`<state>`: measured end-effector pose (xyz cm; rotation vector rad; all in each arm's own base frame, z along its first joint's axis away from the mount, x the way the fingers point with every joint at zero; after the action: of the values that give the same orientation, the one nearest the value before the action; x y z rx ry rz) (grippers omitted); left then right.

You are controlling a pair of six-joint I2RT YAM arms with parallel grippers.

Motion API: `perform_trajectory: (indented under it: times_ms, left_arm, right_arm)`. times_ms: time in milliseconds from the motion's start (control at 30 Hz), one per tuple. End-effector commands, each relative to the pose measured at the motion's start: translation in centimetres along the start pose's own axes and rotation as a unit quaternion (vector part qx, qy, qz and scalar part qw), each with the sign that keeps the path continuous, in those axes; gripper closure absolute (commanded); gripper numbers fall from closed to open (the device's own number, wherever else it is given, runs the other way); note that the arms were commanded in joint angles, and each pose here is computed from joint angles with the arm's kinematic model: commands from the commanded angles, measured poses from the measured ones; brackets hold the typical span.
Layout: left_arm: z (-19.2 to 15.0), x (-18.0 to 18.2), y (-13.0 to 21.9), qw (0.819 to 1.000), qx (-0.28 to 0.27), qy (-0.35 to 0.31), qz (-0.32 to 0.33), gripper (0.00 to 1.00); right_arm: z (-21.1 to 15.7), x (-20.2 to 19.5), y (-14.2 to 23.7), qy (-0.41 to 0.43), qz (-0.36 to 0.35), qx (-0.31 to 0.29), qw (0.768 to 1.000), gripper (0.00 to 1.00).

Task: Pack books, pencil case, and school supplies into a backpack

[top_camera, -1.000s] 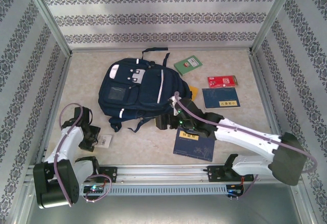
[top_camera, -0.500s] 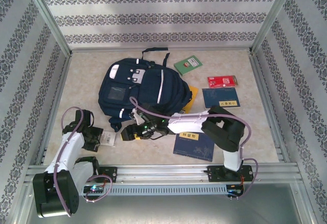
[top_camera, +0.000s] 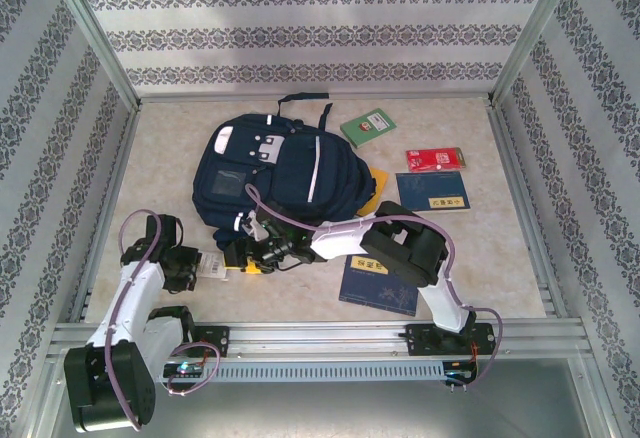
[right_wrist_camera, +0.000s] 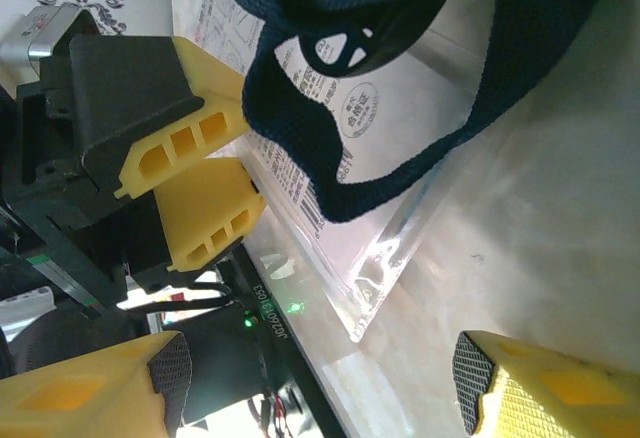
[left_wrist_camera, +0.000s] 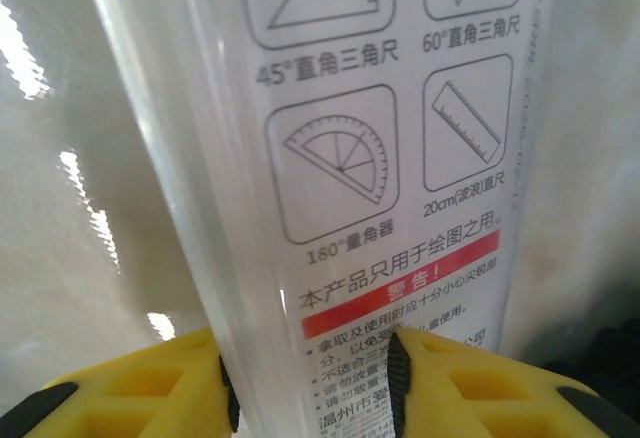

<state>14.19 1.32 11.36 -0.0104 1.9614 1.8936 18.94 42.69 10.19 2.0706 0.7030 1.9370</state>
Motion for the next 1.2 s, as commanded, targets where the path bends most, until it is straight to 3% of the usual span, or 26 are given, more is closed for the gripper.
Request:
perform_trajectory:
  times_ms: [0,400,533,633,700,733,833,867,1000,1167]
  left_arm:
    - [0.0,-0.7,1.1,1.000,-0.005,-0.001,-0.018,0.62]
    - [0.1,-0.5,4.1,0.998,-0.049,0.015,-0.037,0.77]
    - [0.3,-0.8,4.4,0.997,-0.057,0.017,-0.039,0.87]
    - [0.5,-1.0,4.3,0.997,-0.063,0.015,-0.043,1.00]
    - [0.6,-1.2,4.4,0.997,-0.064,0.008,-0.045,0.99]
    - [0.6,-1.1,4.5,0.997,-0.069,0.006,-0.039,0.91]
    - [1.1,-1.3,4.4,0.996,-0.087,-0.008,-0.035,0.48]
    - [1.4,-1.7,4.4,0.995,-0.089,-0.019,-0.036,0.40]
    - [3.0,-3.7,4.6,0.992,-0.104,-0.068,-0.011,0.29]
    - [5.9,-5.3,5.2,0.988,-0.132,-0.072,0.037,0.20]
  right_arm:
    - [0.1,0.4,-0.5,-0.003,0.011,-0.016,1.000,0.30]
    - [0.3,0.1,1.5,-0.015,0.006,-0.066,0.998,0.31]
    - [0.2,0.2,2.6,-0.021,0.006,-0.085,0.996,0.31]
    - [0.2,0.2,3.4,-0.019,0.003,-0.094,0.995,0.31]
    - [0.3,0.0,3.6,-0.017,-0.005,-0.095,0.995,0.30]
    - [0.3,0.0,3.5,-0.016,-0.009,-0.091,0.996,0.29]
    - [0.4,0.4,2.7,-0.007,-0.003,-0.069,0.998,0.28]
    - [0.4,0.8,2.4,0.001,-0.001,-0.061,0.998,0.28]
    - [0.2,1.8,2.1,0.041,-0.045,-0.058,0.996,0.28]
    - [0.3,2.1,2.0,0.063,-0.067,-0.058,0.994,0.28]
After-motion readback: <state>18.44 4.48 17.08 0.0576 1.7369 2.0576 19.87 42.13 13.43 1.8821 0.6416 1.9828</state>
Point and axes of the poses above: each hand's point on the last joint's axis, 136 mm out from that joint toward the fingers, its own y axis back along the fingers, its own x axis along the line the jaws close on, z = x × y, the point moved 9 cm from there along y, back along the fingers, and after that the axes turned 9 degrees about -y, right-handed, at the moved point
